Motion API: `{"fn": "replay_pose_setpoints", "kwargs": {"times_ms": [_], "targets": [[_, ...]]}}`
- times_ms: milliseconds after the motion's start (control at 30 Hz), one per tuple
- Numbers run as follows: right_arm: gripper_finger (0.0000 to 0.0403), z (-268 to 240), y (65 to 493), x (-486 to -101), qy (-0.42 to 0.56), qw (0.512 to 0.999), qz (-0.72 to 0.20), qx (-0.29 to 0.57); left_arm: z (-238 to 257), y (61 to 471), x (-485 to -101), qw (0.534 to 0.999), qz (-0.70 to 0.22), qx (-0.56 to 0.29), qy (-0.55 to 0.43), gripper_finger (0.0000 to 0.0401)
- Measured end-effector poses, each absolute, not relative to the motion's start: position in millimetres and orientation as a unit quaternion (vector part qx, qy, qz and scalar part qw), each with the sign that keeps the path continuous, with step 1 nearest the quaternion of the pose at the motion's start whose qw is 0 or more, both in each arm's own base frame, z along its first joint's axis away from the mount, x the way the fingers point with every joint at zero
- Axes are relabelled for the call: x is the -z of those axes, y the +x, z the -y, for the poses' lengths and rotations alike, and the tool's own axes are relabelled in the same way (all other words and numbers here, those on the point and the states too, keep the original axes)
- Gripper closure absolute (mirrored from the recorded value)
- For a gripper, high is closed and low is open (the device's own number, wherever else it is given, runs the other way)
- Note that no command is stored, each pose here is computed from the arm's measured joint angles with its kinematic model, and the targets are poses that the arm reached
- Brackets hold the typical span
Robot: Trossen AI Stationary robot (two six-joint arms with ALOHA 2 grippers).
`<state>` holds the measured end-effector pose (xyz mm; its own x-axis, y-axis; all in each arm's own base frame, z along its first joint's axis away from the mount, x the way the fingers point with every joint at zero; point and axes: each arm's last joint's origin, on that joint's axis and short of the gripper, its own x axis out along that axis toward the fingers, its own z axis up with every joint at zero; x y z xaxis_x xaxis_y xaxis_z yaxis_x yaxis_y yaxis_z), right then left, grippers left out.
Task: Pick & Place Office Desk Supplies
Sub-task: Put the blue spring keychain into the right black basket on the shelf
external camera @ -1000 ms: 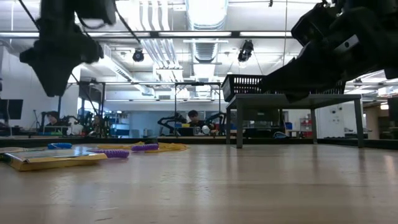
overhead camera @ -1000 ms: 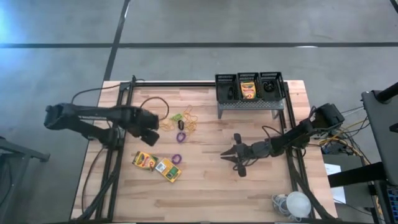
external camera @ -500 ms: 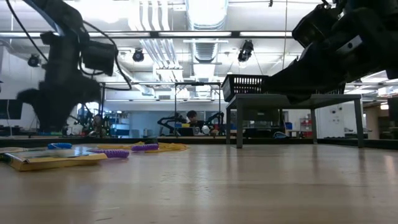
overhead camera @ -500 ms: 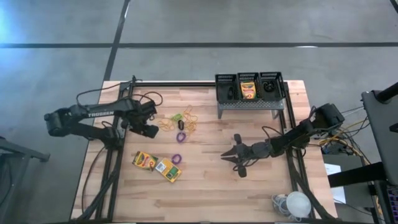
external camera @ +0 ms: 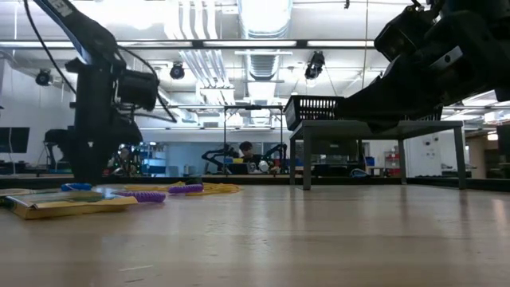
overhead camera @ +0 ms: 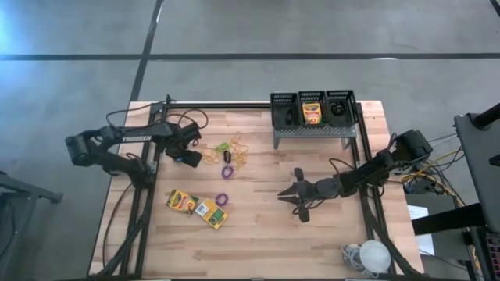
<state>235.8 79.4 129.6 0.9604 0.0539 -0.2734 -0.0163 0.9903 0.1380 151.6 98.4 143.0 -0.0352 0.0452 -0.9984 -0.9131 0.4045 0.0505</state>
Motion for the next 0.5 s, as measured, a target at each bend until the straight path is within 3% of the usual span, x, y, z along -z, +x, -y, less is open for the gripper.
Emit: {"fn": "replay_pose_setpoints", "kwargs": {"times_ms": [200,500], "targets": [[0.0346,-79.4,235.8,-129.7,0.069,0.988,-0.139,-0.018,-105.8,155.1,-132.6,0.577,-0.605,-0.406,-0.369,0.0261],[0.0346,-79.4,235.8,-129.7,0.071,0.988,-0.139,-0.017,-104.7,154.9,-134.8,0.583,-0.599,-0.398,-0.378,0.0367]]}}
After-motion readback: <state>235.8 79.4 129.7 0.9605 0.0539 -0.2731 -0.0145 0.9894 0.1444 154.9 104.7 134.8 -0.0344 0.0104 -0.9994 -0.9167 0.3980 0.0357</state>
